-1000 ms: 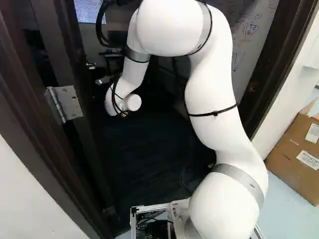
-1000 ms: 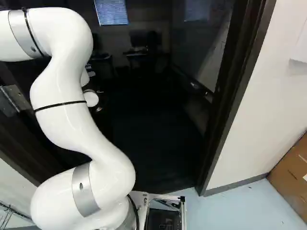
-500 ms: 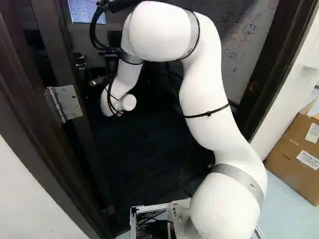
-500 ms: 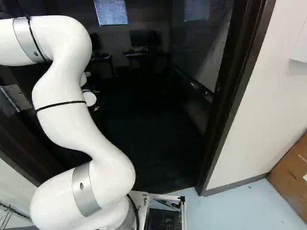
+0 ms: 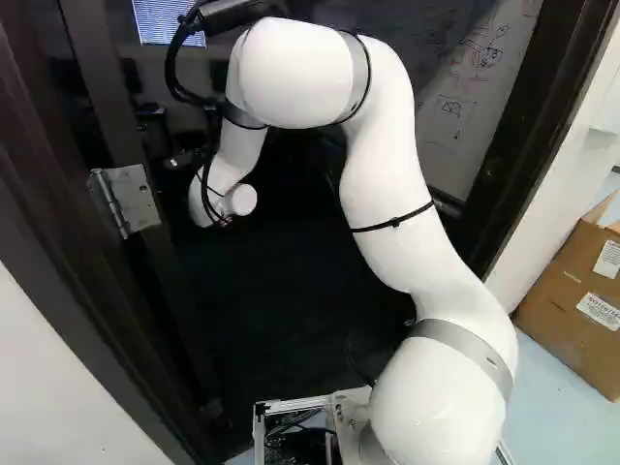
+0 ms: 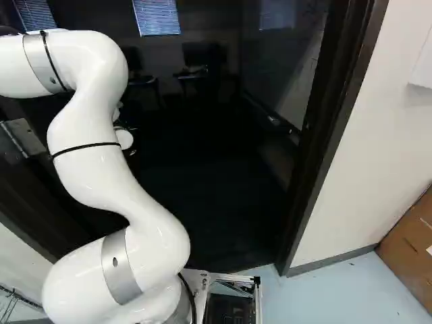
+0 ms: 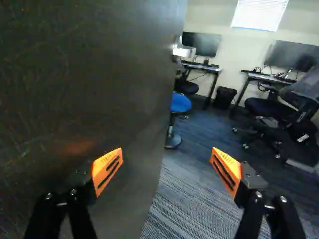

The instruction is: Open the door and move inside

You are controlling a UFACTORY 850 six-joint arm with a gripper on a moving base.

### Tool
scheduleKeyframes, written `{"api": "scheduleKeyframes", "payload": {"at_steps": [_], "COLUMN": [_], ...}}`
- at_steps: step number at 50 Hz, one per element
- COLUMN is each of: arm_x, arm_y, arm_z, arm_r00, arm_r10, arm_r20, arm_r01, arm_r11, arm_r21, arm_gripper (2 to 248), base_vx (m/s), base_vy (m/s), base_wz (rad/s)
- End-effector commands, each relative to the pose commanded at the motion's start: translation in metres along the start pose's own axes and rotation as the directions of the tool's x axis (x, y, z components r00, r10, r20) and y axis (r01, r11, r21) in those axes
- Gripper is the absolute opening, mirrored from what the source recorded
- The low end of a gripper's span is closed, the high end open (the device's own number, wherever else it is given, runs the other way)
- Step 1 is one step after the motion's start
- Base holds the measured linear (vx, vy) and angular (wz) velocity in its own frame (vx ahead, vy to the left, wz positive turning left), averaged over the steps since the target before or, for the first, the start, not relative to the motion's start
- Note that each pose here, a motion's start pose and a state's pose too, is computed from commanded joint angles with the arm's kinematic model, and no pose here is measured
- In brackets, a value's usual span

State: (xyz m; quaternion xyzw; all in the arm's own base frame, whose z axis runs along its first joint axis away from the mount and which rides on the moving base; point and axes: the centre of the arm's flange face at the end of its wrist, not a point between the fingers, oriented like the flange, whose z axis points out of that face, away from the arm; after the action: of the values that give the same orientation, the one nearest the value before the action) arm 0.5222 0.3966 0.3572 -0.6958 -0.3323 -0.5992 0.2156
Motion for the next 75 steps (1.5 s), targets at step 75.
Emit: {"api": "scheduleKeyframes", "payload": {"at_steps": [75], "arm_x": [-0.012], "arm_y": [0.078], "arm_z": [-0.049], "arm_r00": [0.998], "arm_r10": [0.058], "arm_r20": [0.033], "arm_r01": [-0.052], "arm_r11": [0.986], "arm_r21": [-0.157], "arm_gripper": [247], "base_vx": [0.000], "base_vy": [0.000], "base_wz": [0.000]}}
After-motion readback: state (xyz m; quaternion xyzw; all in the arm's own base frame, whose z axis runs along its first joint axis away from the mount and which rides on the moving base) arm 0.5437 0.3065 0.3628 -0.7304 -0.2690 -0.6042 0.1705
